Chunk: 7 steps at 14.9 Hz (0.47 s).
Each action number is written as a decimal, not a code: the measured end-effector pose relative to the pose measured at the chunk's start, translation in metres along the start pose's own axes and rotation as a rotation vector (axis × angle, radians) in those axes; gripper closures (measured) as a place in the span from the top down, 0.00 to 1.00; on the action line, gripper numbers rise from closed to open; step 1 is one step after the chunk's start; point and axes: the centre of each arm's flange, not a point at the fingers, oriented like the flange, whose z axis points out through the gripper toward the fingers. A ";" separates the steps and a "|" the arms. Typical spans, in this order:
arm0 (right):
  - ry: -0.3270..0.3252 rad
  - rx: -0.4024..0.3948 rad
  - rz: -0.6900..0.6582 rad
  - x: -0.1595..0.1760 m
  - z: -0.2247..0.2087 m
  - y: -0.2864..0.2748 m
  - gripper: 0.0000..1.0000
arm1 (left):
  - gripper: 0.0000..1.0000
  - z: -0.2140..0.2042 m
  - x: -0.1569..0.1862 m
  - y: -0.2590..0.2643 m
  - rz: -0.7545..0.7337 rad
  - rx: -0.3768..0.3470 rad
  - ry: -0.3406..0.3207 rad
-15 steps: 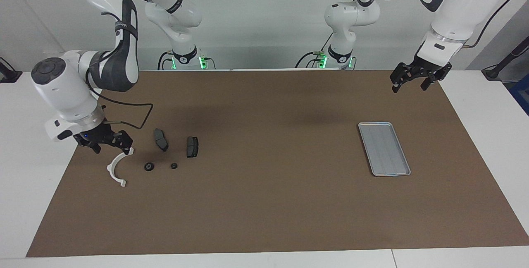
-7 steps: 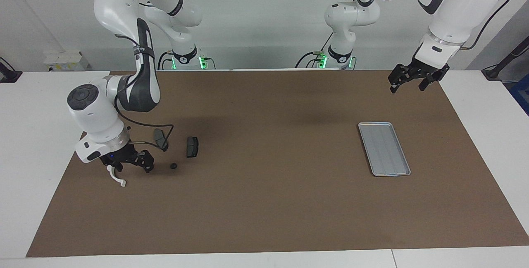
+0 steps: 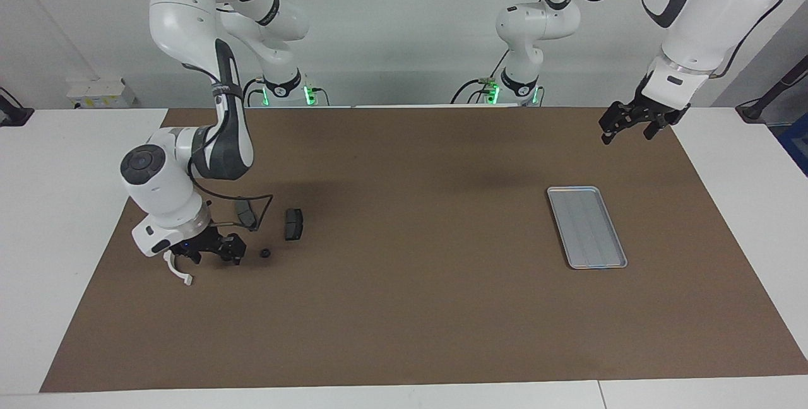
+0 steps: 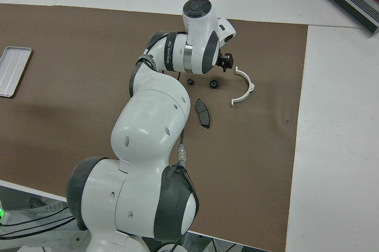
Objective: Pick bearing gear from pile to tray
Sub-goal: 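Reach the right gripper down to the farther small dark bearing and grasp it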
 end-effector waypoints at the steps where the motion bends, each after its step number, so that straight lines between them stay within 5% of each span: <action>1: 0.005 0.000 0.000 -0.001 0.002 0.000 1.00 | 1.00 -0.001 -0.001 0.001 -0.001 0.000 0.001; 7: 0.010 0.003 -0.005 -0.008 0.026 -0.003 1.00 | 1.00 0.000 -0.002 0.008 -0.046 0.001 0.003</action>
